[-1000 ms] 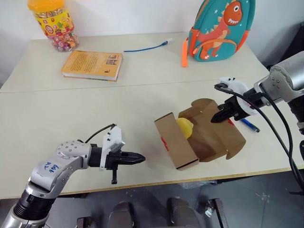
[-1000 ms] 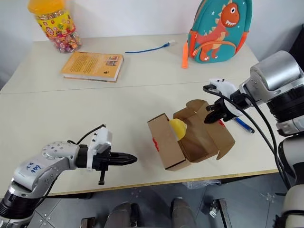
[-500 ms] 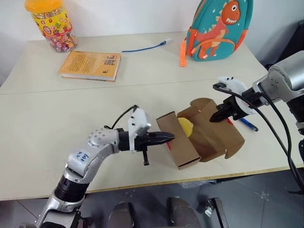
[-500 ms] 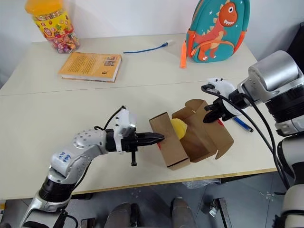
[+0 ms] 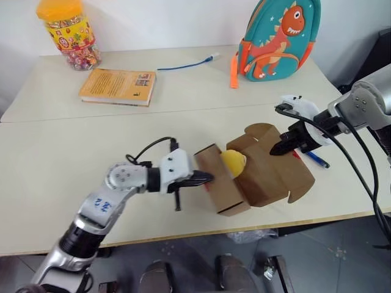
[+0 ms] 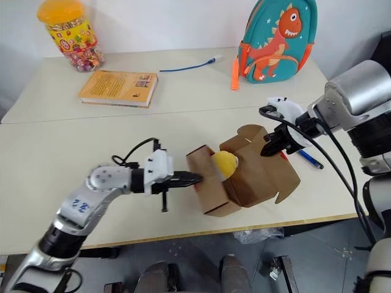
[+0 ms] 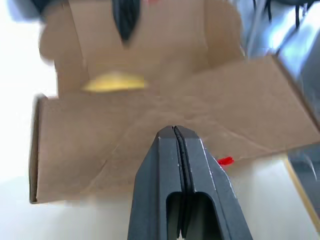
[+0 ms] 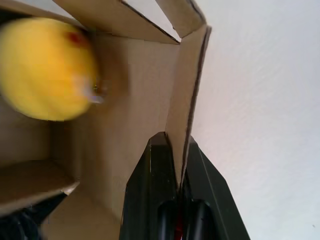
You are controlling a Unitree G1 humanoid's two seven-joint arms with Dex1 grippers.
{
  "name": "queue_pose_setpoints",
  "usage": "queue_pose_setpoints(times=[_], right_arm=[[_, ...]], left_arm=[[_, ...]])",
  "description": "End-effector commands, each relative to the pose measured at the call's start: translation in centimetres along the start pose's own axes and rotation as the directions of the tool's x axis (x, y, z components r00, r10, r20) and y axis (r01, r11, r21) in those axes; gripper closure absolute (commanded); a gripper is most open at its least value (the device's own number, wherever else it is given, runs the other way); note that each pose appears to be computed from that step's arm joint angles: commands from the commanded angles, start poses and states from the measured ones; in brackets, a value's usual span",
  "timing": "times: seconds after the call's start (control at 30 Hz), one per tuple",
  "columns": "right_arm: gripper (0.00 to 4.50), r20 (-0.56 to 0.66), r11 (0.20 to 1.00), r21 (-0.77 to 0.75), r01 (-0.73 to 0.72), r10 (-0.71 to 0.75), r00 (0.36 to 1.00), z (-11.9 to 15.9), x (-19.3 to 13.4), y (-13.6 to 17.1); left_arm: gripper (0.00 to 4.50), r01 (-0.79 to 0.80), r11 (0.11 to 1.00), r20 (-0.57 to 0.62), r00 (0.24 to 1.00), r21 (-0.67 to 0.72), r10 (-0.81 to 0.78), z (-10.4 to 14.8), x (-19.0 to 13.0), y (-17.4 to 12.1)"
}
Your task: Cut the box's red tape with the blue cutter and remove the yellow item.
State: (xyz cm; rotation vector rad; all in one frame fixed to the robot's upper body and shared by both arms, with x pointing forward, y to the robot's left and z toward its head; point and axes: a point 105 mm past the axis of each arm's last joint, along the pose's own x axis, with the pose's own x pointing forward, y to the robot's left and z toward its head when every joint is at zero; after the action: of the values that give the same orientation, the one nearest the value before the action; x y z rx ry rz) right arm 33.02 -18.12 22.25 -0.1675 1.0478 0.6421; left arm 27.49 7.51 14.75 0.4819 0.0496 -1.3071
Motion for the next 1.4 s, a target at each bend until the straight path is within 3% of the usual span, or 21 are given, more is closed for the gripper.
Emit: queue_pose_setpoints(times=[0.03, 0.27, 0.57, 0.67, 0.8, 0.9, 0.97, 1.03, 1.1, 1.13, 1.27, 1.33, 1.4], right_arm=[[4.47, 0.007, 0.997, -0.051, -0.06, 0.061, 0.998, 0.5, -0.3, 1.6], [4.47, 0.015, 0.997, -0.04, -0.06, 0.061, 0.998, 0.9, 0.2, 1.6], [4.47, 0.059, 0.998, -0.029, -0.061, 0.063, 0.996, 0.9, 1.1, 1.4], [4.5, 0.129, 0.998, -0.038, -0.053, 0.058, 0.99, 1.0, 1.1, 1.0], [3.5, 0.227, 0.994, -0.04, -0.1, 0.106, 0.968, 1.0, 0.5, 0.8], [2.44, 0.522, 0.962, -0.275, 0.01, 0.14, 0.841, 2.5, -2.7, -0.9], [1.79, 0.605, 0.916, -0.399, 0.052, 0.22, 0.765, 1.9, -4.9, -1.1], [1.15, 0.613, 0.828, -0.557, 0.067, 0.355, 0.706, 0.1, -6.6, -0.8], [0.45, 0.582, 0.743, -0.661, 0.105, 0.419, 0.697, -1.6, -7.0, -0.8], [0.12, 0.564, 0.714, -0.692, 0.108, 0.441, 0.698, -2.2, -7.0, -0.8], [0.05, 0.429, 0.579, -0.813, 0.054, 0.534, 0.729, -4.7, -5.7, 0.3], [0.05, 0.408, 0.515, -0.854, 0.065, 0.588, 0.698, -5.3, -5.2, 1.5], [0.05, 0.406, 0.503, -0.863, 0.053, 0.625, 0.667, -5.9, -4.7, 2.7]], left_arm=[[4.5, 0.002, 0.996, -0.094, 0.996, -0.088, -0.011, -2.8, -0.3, -0.8], [4.5, -0.065, 0.992, -0.021, 0.998, -0.105, 0.063, -1.6, 0.5, -0.1], [4.5, -0.1, 0.984, -0.097, 0.991, -0.146, 0.086, -3.1, -0.8, -0.1], [3.93, -0.141, 0.97, -0.115, 0.986, -0.197, 0.12, -3.3, -1.8, 0.5], [2.74, -0.17, 0.966, -0.133, 0.98, -0.197, 0.146, -3.5, -2.7, 1.0], [1.8, -0.228, 0.946, -0.109, 0.972, -0.229, 0.208, -3.3, -5.1, 1.8], [1.21, -0.25, 0.936, -0.088, 0.968, -0.249, 0.236, -3.2, -7.1, 1.8], [0.63, -0.294, 0.931, -0.07, 0.956, -0.217, 0.286, -3.3, -9.9, 2.0], [0.04, -0.342, 0.917, -0.038, 0.939, -0.205, 0.342, -3.2, -12.2, 2.2], [0.0, -0.358, 0.901, -0.049, 0.933, -0.243, 0.357, -3.6, -13.3, 2.0], [0.0, -0.361, 0.848, -0.132, 0.932, -0.389, 0.336, -5.9, -17.4, 0.1], [0.0, -0.355, 0.819, -0.188, 0.935, -0.45, 0.301, -6.9, -19.0, -1.6], [0.0, -0.332, 0.796, -0.223, 0.942, -0.505, 0.252, -6.8, -20.0, -3.2]])
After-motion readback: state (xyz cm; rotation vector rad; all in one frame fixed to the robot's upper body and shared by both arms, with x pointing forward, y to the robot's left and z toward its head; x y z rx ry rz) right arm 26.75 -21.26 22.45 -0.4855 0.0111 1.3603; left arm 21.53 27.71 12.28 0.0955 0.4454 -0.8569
